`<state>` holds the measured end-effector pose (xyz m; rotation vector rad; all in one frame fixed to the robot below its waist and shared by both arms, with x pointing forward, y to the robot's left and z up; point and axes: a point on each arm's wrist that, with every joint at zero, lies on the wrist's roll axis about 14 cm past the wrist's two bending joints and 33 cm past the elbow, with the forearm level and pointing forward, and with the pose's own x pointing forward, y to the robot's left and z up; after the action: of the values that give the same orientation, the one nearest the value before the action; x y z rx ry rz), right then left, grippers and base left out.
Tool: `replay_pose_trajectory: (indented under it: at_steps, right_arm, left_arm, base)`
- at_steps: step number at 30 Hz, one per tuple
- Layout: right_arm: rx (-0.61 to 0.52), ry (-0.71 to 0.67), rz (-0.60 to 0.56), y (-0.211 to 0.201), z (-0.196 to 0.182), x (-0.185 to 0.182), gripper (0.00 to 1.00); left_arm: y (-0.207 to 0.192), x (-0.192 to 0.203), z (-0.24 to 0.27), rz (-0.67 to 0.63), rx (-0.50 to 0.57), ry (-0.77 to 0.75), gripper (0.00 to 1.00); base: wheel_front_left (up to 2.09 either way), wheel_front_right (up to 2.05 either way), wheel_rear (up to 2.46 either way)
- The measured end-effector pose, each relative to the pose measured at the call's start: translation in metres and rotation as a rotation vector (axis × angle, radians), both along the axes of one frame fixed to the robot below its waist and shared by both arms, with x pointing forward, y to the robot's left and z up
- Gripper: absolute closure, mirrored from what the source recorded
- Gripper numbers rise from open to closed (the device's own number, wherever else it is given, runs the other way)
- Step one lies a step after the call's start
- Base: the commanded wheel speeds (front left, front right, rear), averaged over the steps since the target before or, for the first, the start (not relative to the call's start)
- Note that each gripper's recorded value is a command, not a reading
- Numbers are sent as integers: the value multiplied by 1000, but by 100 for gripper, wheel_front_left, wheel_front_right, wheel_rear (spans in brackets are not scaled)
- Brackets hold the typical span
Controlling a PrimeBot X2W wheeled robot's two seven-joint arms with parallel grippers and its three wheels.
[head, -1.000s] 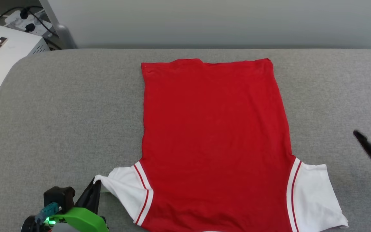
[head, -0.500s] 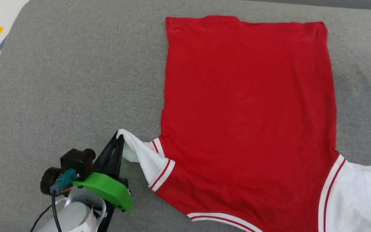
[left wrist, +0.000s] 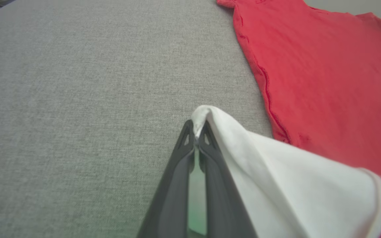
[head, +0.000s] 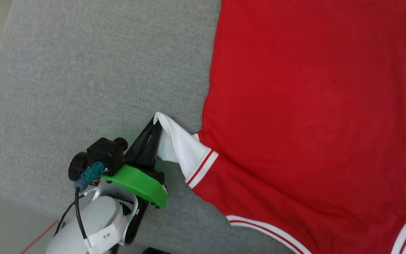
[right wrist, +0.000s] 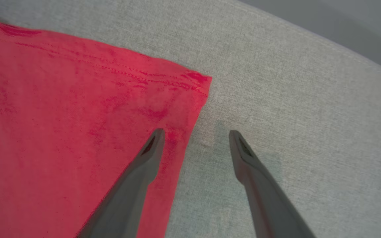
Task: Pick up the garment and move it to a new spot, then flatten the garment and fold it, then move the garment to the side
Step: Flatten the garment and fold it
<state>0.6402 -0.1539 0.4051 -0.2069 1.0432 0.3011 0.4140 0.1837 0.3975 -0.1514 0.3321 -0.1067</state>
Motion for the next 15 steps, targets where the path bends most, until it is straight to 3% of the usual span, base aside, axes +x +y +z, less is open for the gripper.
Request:
replay_pose_trajectory:
  at_steps: [7,8,15]
  right_arm:
    - [-13,105,37,14,-55,-3,0]
    - [-10,105,41,15,-56,-2,100]
    - [56,14,51,24,-39,3,100]
  left_arm:
    - [13,-2,-19,31,31,42,100]
    - [15,-3,-20,32,34,46,100]
    - [25,-12,-20,49,53,51,100]
  base:
    - [0,0,0]
    - [0,0,0]
    - [0,0,0]
